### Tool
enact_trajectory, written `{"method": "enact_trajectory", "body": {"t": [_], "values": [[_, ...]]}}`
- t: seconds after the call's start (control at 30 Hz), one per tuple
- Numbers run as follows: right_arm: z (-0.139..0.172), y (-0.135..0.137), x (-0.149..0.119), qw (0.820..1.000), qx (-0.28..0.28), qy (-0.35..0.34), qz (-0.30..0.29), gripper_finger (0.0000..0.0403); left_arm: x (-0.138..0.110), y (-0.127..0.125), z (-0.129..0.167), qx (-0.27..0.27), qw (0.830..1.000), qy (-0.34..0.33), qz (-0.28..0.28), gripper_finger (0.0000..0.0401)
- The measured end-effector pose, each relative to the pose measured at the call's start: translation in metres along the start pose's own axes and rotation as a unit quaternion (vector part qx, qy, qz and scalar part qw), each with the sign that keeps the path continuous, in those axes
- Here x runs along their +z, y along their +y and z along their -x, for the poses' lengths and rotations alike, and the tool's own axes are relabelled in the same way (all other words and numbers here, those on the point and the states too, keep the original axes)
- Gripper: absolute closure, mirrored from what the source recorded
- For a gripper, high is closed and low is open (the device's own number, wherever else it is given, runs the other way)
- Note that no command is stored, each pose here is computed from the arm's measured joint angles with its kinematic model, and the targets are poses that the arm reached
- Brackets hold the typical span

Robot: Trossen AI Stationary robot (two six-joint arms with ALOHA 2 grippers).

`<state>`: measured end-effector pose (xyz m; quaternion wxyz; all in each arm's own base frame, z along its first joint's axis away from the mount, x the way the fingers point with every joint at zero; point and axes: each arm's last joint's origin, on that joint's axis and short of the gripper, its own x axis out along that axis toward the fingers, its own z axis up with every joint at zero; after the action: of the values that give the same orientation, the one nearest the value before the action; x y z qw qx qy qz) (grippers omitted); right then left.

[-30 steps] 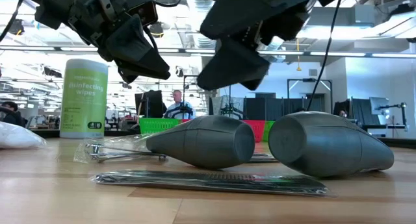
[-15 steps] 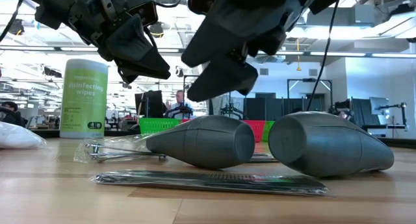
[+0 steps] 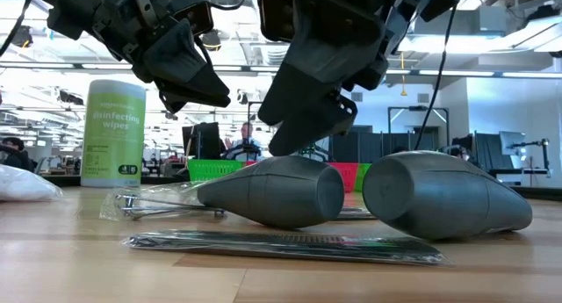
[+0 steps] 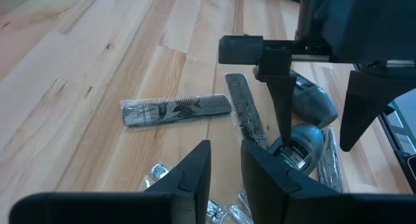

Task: Pick & Place Travel size toiletries
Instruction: Put the black deodorant into the right green bin

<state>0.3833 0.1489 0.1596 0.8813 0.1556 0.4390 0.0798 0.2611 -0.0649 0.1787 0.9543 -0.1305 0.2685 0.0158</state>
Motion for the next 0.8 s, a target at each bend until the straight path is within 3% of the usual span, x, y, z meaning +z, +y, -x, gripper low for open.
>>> {"method": "enact_trajectory", "body": {"t": [0.63, 0.8], "values": [[0.0, 0.004, -0.006, 1.0, -0.025, 0.004, -0.016, 0.0158, 0.0, 0.0, 0.0, 0.0, 1.0, 0.0, 0.0, 0.0325], [-0.015, 0.003, -0.015, 0.999, -0.034, 0.012, -0.024, 0.0158, 0.0, 0.0, 0.0, 0.0, 1.0, 0.0, 0.0, 0.0325]]}}
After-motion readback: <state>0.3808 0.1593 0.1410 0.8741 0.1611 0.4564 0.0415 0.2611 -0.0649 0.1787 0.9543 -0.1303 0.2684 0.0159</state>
